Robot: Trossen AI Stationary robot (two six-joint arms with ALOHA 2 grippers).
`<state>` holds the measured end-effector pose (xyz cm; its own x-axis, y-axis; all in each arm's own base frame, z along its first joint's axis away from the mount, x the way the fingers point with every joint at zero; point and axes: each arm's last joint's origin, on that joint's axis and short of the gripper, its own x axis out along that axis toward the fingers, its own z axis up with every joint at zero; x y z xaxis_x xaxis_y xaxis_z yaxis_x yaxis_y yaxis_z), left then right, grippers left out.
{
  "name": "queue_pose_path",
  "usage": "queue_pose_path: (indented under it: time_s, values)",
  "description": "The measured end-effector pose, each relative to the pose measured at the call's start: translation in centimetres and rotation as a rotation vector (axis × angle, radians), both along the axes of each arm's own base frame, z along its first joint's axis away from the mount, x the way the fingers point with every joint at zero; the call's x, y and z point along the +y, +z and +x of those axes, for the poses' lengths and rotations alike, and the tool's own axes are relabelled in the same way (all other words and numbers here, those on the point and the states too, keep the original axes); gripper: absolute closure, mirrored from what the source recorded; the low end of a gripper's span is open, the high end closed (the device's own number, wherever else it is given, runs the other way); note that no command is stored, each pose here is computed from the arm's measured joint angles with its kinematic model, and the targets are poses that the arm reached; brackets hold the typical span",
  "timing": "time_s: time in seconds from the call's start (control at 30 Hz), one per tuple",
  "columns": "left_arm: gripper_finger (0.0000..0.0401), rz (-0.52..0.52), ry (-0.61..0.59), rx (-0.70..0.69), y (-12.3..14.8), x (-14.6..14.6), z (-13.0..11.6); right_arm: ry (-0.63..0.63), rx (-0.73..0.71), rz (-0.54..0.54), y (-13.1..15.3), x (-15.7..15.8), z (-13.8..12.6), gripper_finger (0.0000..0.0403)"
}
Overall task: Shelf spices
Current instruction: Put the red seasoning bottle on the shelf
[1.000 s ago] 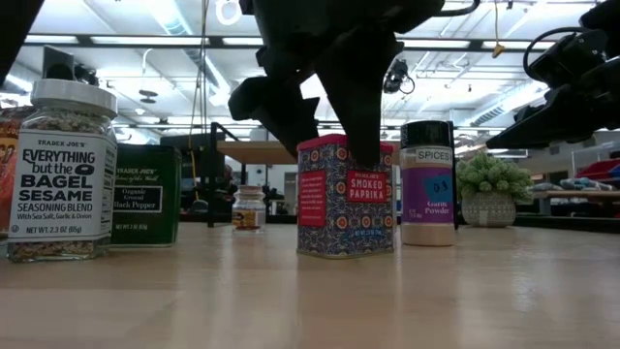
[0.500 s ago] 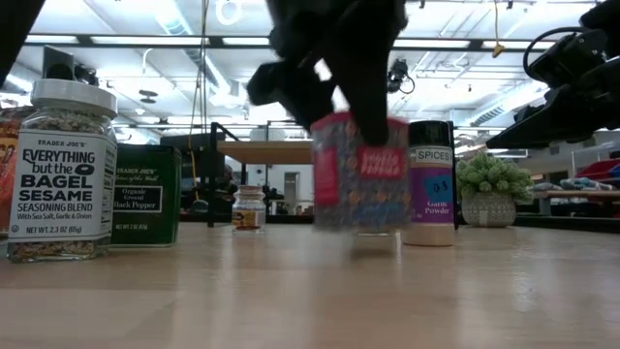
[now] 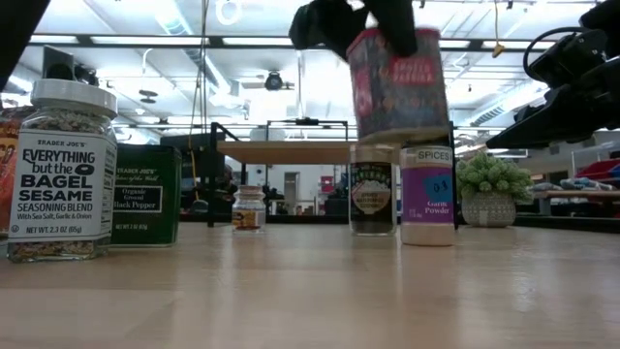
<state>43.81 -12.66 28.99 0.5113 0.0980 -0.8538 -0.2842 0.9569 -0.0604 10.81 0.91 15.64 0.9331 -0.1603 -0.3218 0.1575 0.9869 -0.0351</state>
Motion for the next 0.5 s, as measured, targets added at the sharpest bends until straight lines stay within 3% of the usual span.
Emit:
queue_pose_path:
  time_s: [0.27, 0.5]
  values:
    - [0.0175, 0.067, -0.015, 0.107, 3.3, 3.3, -1.1, 0.000, 0.000, 0.000, 0.0, 0.0, 0.0, 0.0215]
    - [0.0175, 0.122, -0.065, 0.122, 6.3, 6.3, -2.2, 0.000, 0.000, 0.000, 0.0, 0.0, 0.0, 0.0215]
